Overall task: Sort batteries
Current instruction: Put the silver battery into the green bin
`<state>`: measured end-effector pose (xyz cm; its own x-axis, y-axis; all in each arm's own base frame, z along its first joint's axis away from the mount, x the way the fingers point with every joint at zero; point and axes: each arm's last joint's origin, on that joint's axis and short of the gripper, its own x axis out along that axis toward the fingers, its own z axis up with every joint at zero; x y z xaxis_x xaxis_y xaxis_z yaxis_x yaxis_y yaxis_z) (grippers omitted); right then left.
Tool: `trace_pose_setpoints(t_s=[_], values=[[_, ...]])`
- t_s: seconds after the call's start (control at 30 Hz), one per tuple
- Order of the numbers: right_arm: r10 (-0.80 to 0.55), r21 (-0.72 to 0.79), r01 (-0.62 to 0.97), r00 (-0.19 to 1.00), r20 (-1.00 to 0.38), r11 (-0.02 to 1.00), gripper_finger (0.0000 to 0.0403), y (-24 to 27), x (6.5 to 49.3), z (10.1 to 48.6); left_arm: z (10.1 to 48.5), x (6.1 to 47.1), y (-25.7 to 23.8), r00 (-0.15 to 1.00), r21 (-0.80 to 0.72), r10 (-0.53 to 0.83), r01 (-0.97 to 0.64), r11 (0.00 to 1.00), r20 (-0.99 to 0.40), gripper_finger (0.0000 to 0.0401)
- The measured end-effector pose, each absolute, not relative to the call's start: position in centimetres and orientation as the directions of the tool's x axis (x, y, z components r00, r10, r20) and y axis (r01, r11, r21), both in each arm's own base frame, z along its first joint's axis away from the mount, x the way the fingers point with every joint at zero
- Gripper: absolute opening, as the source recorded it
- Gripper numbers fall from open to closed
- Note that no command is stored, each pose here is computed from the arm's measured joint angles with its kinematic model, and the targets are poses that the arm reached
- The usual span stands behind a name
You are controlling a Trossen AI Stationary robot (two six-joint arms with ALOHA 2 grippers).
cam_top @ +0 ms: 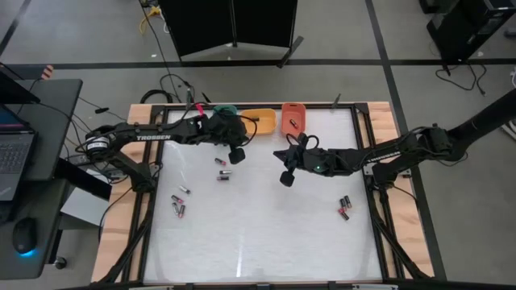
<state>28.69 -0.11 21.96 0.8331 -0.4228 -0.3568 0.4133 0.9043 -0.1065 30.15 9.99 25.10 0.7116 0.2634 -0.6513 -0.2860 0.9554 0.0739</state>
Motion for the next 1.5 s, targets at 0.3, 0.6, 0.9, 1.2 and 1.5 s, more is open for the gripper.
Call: trace_pose_setpoints(t_s=[0.3,0.6,0.9,1.2,1.5], values=[[-0.423,-0.107,0.413,0.833,-0.357,0.904,0.0027,-0.1,28.7,22.0,25.1,30.1,10.0,0.712,0.074,0.263,-0.286,0.955,-0.651,0.0013],[-0.423,-0.106,0.413,0.833,-0.357,0.904,0.0032,-0.1,28.7,22.0,25.2,30.2,10.0,0.721,0.032,0.264,-0.318,0.947,-0.641,0.0013],[-0.423,-0.102,0.414,0.836,-0.349,0.904,0.0028,-0.1,28.7,22.0,23.9,31.5,9.2,0.743,-0.028,0.145,-0.216,0.976,-0.654,0.0012],[-0.422,-0.099,0.415,0.839,-0.344,0.905,0.0028,-0.1,28.8,22.1,23.9,32.0,8.6,0.761,-0.006,0.142,-0.189,0.982,-0.634,0.0012],[-0.422,-0.099,0.414,0.839,-0.344,0.905,0.0032,-0.1,28.8,22.1,23.8,32.0,8.6,0.759,-0.004,0.145,-0.191,0.982,-0.634,0.0012]])
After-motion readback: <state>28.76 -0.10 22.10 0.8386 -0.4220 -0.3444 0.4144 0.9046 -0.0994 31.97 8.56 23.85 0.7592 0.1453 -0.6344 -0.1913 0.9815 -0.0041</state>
